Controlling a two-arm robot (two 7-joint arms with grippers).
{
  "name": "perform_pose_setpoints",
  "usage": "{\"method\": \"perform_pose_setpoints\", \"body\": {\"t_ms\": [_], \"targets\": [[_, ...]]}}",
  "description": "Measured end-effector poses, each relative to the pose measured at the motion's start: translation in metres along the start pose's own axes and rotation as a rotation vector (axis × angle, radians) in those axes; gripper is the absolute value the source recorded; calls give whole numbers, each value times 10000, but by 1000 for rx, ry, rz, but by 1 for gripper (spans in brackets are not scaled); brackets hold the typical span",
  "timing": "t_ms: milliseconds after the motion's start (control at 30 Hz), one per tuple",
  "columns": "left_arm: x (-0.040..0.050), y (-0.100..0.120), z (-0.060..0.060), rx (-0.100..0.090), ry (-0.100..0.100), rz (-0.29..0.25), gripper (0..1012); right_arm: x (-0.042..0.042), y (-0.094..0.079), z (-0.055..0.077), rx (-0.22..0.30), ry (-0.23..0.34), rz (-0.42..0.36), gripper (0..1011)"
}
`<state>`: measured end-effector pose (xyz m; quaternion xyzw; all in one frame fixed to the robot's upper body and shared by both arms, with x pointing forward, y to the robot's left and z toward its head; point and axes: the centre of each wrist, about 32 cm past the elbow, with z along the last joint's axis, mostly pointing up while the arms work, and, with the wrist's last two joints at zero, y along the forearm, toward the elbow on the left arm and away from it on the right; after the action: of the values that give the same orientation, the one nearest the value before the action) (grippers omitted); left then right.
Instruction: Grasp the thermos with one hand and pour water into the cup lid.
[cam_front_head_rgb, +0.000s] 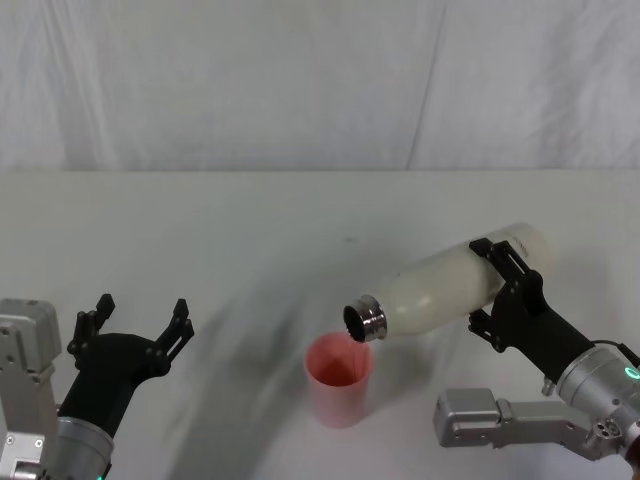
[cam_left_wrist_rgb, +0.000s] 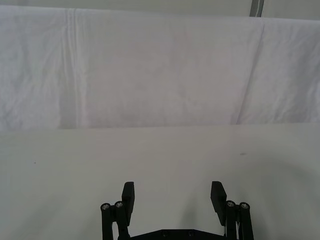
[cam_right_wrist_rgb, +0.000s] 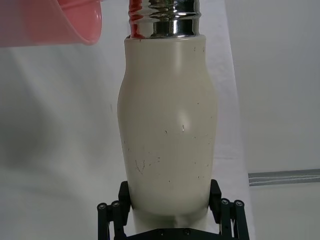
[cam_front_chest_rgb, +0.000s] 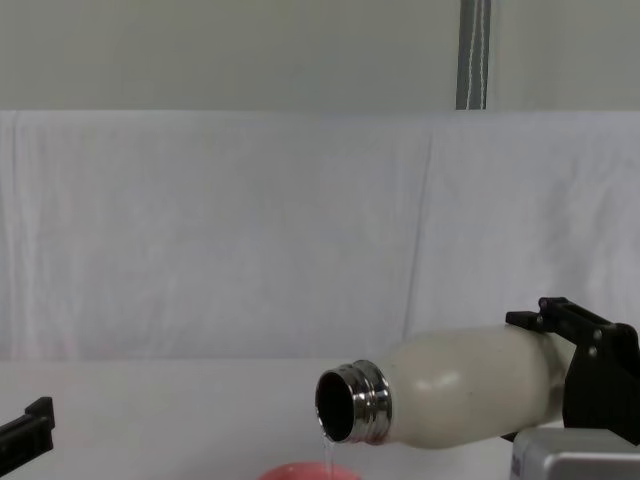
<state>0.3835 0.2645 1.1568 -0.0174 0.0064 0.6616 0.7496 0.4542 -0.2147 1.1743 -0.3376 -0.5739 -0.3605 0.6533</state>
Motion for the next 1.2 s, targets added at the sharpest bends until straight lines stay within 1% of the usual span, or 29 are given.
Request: {"method": "perform_pose_setpoints", "body": {"t_ms": [500, 1200], "targets": [[0, 0, 0, 0, 0, 0, 1001, 17, 16, 3, 4, -5, 2, 949], [0, 0, 0, 0, 0, 0, 1001, 7, 15, 10, 5, -3, 6, 949]]}}
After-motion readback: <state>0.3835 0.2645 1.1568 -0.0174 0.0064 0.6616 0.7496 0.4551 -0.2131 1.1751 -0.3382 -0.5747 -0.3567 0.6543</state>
